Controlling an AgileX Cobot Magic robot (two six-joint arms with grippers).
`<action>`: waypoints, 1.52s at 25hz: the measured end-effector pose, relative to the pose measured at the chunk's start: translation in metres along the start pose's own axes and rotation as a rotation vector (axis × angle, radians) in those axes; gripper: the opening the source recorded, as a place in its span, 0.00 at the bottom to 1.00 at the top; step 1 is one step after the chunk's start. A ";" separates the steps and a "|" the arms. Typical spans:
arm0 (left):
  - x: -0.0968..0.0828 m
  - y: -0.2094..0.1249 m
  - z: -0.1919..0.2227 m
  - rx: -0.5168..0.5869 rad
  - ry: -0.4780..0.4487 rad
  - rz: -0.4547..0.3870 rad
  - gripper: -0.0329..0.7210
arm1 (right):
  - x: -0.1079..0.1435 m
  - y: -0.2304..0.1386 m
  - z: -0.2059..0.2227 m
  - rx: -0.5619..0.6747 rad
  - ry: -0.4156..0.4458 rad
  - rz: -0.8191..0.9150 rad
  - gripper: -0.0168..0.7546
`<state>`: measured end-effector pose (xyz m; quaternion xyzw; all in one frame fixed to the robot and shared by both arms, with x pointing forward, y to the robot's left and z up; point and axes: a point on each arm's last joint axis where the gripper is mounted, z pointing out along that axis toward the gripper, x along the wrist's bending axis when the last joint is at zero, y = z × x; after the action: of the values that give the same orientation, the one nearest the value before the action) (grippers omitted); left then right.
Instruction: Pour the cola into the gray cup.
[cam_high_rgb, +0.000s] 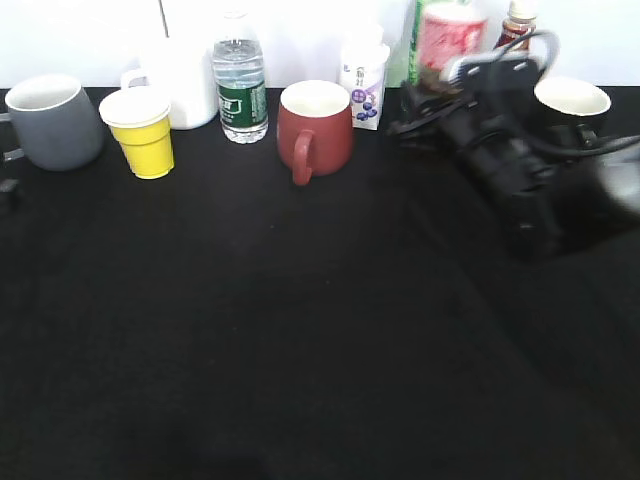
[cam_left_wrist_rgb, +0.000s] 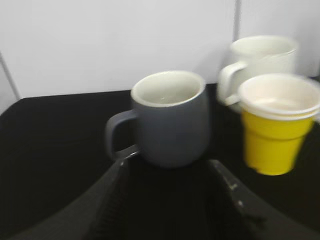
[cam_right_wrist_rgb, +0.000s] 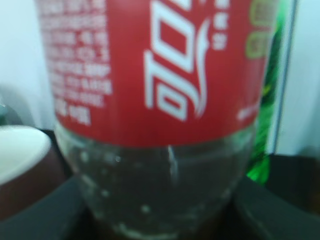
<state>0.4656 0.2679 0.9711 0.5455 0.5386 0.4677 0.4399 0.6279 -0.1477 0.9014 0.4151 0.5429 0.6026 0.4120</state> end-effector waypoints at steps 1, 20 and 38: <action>-0.002 0.006 -0.005 -0.009 -0.034 0.012 0.54 | 0.000 -0.009 0.007 0.005 -0.001 0.000 0.52; -0.027 0.044 -0.017 0.258 -0.262 0.022 0.54 | 0.011 0.076 -0.061 0.593 0.074 -0.091 0.83; 0.053 0.073 -0.251 0.354 -0.226 0.118 0.74 | -0.014 0.191 -0.373 0.772 -0.002 -0.065 0.78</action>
<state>0.2304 0.3120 1.0888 0.6937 0.5269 0.3267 0.3666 0.2698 -0.2908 1.0666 0.5230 0.7423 0.3400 0.2447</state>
